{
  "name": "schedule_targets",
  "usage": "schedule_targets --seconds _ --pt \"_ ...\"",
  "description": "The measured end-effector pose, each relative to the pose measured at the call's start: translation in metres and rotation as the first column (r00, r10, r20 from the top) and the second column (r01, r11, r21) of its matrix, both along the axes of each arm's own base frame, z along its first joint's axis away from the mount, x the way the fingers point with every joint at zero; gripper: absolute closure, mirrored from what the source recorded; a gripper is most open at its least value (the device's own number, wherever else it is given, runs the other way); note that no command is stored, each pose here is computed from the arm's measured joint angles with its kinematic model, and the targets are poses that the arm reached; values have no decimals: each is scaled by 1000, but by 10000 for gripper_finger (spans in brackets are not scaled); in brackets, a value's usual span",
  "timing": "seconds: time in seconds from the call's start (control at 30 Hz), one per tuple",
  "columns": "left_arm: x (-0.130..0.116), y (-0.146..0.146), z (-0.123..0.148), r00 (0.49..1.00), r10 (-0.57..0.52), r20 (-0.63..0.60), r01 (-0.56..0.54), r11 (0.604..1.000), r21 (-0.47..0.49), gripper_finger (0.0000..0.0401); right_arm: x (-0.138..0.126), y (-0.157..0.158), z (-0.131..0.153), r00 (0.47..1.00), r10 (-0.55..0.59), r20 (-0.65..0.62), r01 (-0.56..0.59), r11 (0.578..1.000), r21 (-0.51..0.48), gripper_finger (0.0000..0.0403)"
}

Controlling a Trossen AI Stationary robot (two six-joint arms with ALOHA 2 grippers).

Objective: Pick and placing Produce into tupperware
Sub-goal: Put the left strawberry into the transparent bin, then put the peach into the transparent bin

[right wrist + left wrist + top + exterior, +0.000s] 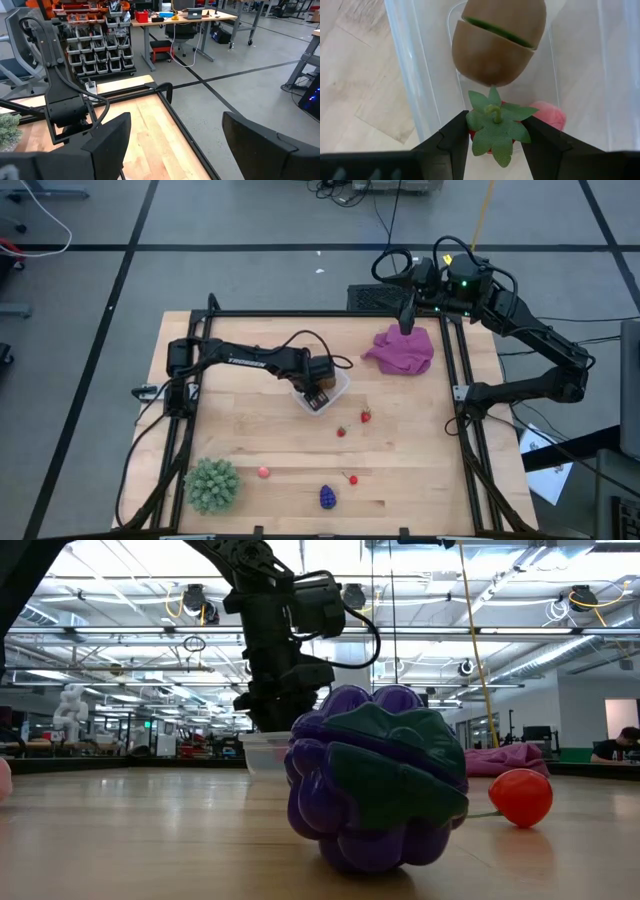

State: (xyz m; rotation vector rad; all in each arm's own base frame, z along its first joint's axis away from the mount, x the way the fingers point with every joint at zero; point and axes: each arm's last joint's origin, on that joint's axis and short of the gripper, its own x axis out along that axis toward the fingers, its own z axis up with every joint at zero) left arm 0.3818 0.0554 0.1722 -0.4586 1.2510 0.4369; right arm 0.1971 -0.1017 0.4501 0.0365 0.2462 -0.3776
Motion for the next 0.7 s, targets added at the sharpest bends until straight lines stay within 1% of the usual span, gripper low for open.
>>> schedule_targets --seconds 0.3,0.53,0.7 --pt "0 5 0 1000 -16 12 16 999 -31 239 0 0 0 1000 0 0 0 1000 0 99" --pt "3 6 1 999 -18 43 19 999 -30 205 0 0 0 1000 0 0 0 1000 0 99" --pt "2 5 1 999 -15 34 16 999 -32 185 0 0 0 1000 0 0 0 1000 0 99"
